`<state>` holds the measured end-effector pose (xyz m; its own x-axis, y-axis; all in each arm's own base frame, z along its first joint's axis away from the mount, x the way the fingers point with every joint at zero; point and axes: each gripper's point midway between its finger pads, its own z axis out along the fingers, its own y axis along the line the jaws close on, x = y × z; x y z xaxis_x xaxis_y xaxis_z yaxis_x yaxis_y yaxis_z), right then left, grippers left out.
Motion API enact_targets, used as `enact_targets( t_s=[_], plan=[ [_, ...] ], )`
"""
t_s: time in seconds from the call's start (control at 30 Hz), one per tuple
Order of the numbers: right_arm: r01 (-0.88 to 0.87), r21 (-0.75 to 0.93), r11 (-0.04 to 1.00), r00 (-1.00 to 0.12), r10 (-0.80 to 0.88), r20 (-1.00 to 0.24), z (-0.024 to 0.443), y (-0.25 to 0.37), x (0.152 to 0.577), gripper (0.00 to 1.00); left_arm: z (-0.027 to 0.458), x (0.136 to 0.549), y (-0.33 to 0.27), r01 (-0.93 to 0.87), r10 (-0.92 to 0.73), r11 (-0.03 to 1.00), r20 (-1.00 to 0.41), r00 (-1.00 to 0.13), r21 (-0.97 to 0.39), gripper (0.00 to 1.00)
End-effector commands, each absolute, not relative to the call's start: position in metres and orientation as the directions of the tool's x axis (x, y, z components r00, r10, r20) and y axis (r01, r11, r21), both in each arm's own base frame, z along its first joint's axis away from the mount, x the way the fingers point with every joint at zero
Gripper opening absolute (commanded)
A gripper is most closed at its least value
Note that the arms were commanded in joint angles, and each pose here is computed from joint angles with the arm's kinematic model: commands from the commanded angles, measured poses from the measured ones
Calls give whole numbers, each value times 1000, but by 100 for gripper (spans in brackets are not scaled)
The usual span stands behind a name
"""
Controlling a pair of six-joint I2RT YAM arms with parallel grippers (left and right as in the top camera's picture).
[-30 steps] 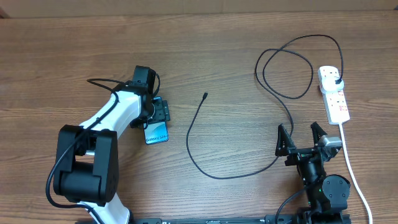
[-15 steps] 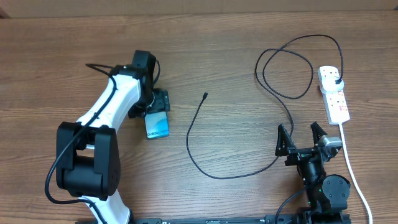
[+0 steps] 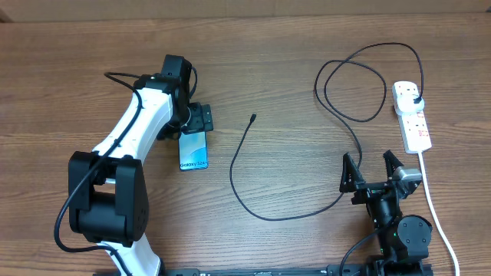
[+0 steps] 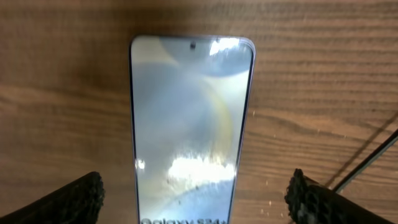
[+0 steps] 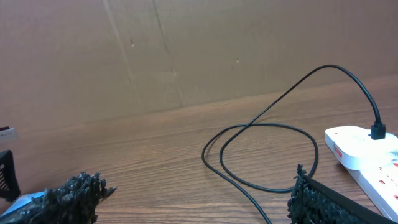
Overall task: Plug charger to phone and switch on socket
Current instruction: 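Lift the phone with the left gripper and move it right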
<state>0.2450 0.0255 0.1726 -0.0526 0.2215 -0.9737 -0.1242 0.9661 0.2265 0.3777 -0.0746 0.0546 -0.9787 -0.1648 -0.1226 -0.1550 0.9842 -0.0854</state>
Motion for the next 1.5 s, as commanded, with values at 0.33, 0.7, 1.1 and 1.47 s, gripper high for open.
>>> enact_targets(
  t_s=[0.33, 0.7, 1.1, 1.47],
  plan=[
    [-123, 221, 967, -47, 217, -975, 171, 25, 245, 100, 20, 384, -75, -75, -78, 996, -85, -993, -42, 98],
    [-123, 221, 967, -47, 217, -975, 171, 25, 245, 100, 9, 382, -75, -23, -25, 999, -60, -998, -33, 99],
    [-123, 221, 967, -47, 217, -975, 171, 25, 245, 100, -7, 366, -73, -24, -25, 999, -22, -999, -32, 97],
    [-123, 221, 967, -47, 217, -975, 171, 25, 245, 100, -12, 359, -82, -17, -17, 997, -1, -1000, -73, 97]
  ],
)
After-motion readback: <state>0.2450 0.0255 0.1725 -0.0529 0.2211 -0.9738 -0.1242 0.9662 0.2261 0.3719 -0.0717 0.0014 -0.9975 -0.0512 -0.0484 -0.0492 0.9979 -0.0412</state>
